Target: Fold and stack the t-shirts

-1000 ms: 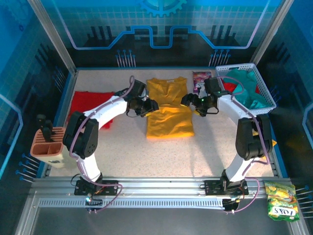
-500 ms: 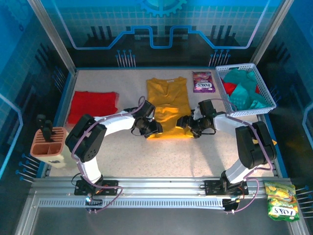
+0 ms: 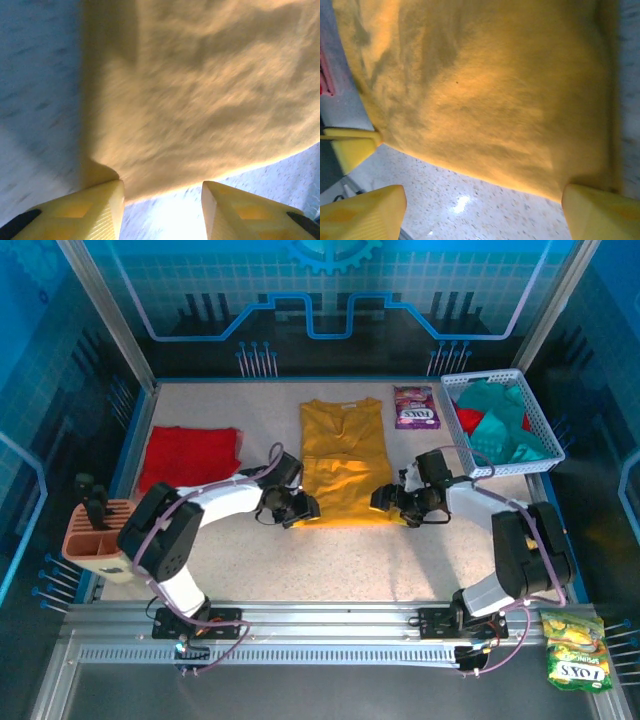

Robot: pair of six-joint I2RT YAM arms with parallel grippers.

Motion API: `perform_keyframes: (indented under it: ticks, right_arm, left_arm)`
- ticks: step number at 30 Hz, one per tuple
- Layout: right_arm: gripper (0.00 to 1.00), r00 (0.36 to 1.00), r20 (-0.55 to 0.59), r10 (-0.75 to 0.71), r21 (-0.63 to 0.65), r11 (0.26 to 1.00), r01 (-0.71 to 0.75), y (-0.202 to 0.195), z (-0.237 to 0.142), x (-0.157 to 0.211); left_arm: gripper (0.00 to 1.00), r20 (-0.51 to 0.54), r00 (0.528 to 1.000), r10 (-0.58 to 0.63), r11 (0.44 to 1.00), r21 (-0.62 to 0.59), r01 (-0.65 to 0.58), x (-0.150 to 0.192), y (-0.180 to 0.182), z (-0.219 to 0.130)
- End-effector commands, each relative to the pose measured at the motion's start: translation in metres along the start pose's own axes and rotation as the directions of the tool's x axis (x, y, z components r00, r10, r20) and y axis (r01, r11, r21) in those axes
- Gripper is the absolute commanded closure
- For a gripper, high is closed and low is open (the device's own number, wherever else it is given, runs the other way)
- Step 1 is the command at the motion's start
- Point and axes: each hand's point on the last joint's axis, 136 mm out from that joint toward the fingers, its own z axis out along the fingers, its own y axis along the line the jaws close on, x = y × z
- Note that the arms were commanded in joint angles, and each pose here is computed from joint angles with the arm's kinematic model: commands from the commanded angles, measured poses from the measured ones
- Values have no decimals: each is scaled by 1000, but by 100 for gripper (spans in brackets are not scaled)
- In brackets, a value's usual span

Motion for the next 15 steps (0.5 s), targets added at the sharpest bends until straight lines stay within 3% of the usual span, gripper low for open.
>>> perform_keyframes:
  ticks: [1, 7, 10, 15]
  right_arm:
    - [18, 999, 20, -32, 97, 995, 30, -8, -26, 3]
    - [23, 997, 25, -74, 246, 967, 66, -29, -39, -3]
    - [38, 998, 23, -64, 276, 959, 56, -38, -32, -7]
    - [43, 998, 1, -61, 255, 965, 59, -36, -12, -8]
  left_arm:
    - [52, 7, 1000, 20, 998, -63, -20, 9, 18, -31]
    - [52, -64, 998, 14, 995, -101, -20, 19, 35, -27]
    - [53, -108, 994, -2, 996, -86, -8, 21, 36, -11]
    - [55, -144, 990, -10, 998, -64, 0, 12, 29, 10]
